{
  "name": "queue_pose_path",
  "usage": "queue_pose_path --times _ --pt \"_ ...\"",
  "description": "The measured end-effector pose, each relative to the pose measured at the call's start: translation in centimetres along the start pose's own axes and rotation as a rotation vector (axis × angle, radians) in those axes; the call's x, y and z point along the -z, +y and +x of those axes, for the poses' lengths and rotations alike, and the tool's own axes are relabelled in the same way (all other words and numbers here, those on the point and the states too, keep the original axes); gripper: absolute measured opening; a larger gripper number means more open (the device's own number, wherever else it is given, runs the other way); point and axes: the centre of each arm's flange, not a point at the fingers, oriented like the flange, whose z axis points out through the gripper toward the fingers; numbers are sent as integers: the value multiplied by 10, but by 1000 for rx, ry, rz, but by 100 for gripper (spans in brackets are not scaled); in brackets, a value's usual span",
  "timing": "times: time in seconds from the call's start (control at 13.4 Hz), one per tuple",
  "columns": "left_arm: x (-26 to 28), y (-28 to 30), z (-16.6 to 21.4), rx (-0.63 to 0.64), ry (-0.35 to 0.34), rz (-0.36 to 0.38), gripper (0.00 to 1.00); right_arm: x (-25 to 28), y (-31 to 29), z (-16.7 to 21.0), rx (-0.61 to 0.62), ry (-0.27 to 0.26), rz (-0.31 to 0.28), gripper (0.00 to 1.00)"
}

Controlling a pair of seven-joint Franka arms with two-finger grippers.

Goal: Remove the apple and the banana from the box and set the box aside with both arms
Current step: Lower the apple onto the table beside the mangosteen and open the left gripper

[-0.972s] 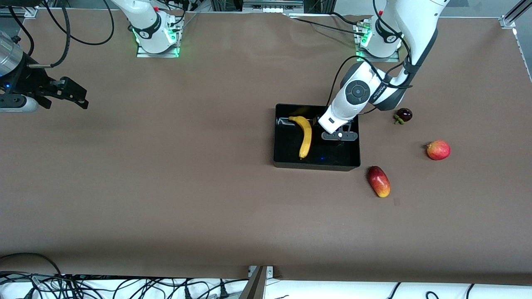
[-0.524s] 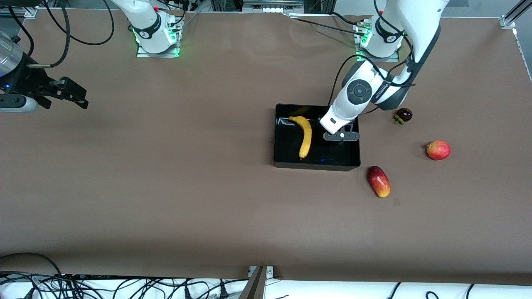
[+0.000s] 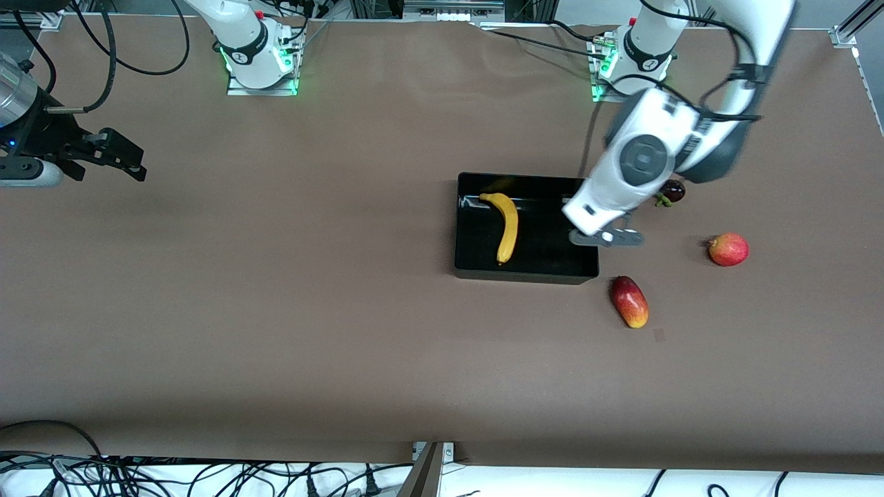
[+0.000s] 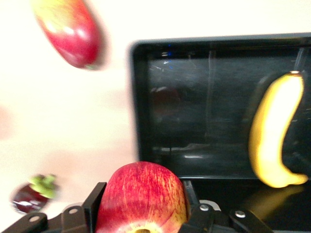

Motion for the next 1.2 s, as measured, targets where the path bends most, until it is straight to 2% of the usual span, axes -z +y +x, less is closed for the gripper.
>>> queue_pose_path --times 0.22,0.37,0.67,0.9,1.2 --pt "-31 -94 16 -88 -52 -5 67 0 0 0 0 0 0 100" --pt "-67 -130 18 -104 -57 -1 67 0 0 0 0 0 0 100" --pt "-135 -129 -1 -113 15 -43 67 0 0 0 0 0 0 100" --pt "-154 -125 -6 -117 25 -59 67 0 0 0 0 -1 0 100" --pt "-158 -132 -3 -102 38 -71 99 0 0 0 0 -1 0 100"
